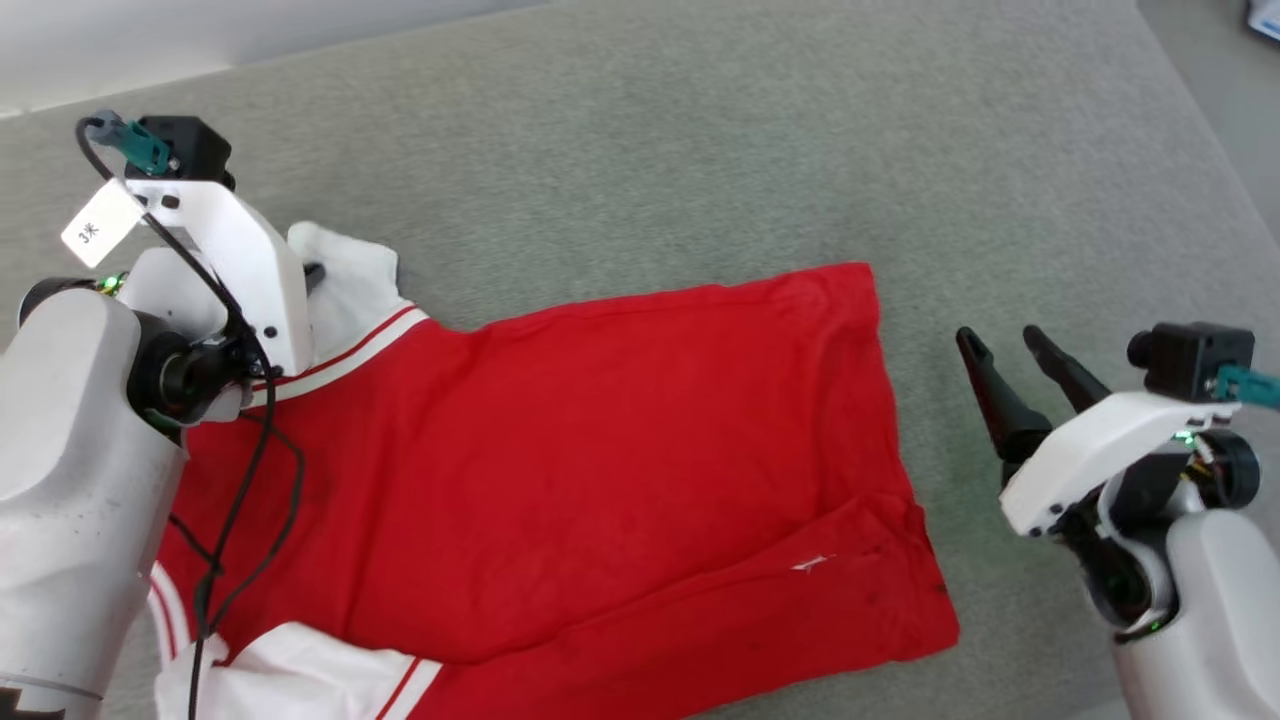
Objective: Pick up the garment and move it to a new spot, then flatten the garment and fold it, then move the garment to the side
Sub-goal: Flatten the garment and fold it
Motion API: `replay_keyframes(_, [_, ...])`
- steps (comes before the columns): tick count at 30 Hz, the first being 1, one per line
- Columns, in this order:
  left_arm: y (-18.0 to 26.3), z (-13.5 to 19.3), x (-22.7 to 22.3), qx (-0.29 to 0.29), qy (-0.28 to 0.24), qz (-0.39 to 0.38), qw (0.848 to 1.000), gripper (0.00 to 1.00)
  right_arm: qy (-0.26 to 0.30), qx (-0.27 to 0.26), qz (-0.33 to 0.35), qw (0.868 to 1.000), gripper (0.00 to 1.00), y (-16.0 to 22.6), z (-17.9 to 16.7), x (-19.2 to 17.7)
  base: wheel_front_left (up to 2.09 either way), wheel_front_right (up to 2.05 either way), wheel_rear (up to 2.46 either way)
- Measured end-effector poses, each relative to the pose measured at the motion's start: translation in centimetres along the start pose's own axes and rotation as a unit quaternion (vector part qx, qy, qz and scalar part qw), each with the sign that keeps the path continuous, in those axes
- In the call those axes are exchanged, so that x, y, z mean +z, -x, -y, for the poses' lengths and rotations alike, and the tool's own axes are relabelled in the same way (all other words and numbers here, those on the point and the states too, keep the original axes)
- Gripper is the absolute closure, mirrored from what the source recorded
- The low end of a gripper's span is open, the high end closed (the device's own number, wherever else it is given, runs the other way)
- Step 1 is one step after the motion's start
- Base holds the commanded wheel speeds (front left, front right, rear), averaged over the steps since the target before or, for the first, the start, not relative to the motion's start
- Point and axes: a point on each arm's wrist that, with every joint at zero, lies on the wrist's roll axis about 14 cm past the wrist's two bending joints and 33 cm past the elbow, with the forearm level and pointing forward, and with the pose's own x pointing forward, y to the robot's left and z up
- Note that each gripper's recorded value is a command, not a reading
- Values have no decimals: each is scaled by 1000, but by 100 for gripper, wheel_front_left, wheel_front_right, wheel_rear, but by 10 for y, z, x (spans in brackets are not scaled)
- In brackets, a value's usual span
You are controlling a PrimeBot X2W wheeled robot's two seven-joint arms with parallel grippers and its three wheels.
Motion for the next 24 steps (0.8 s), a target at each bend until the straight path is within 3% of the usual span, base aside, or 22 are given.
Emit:
replay_keyframes(2, [11,-4,10,7,0,36,999,100,1,1,-29,1000,0,-8,3,-4,0,0,0])
replay_keyframes(3, [26,-7,19,14,0,77,997,100,5,8,-79,997,0,-22,5,-9,0,0,0])
replay_keyframes(9, [49,-11,23,21,-8,119,993,100,40,37,-178,983,0,-47,-12,-20,0,0,0])
replay_keyframes(14, [54,-12,21,21,-7,130,991,100,75,64,-221,970,0,-71,-35,-20,0,0,0])
replay_keyframes(23, [46,-20,15,22,-4,131,991,100,103,76,-351,928,0,-83,-47,-61,0,0,0])
replay_keyframes(24, [46,-21,15,22,-4,132,991,100,103,75,-359,925,29,-83,-46,-63,0,0,0])
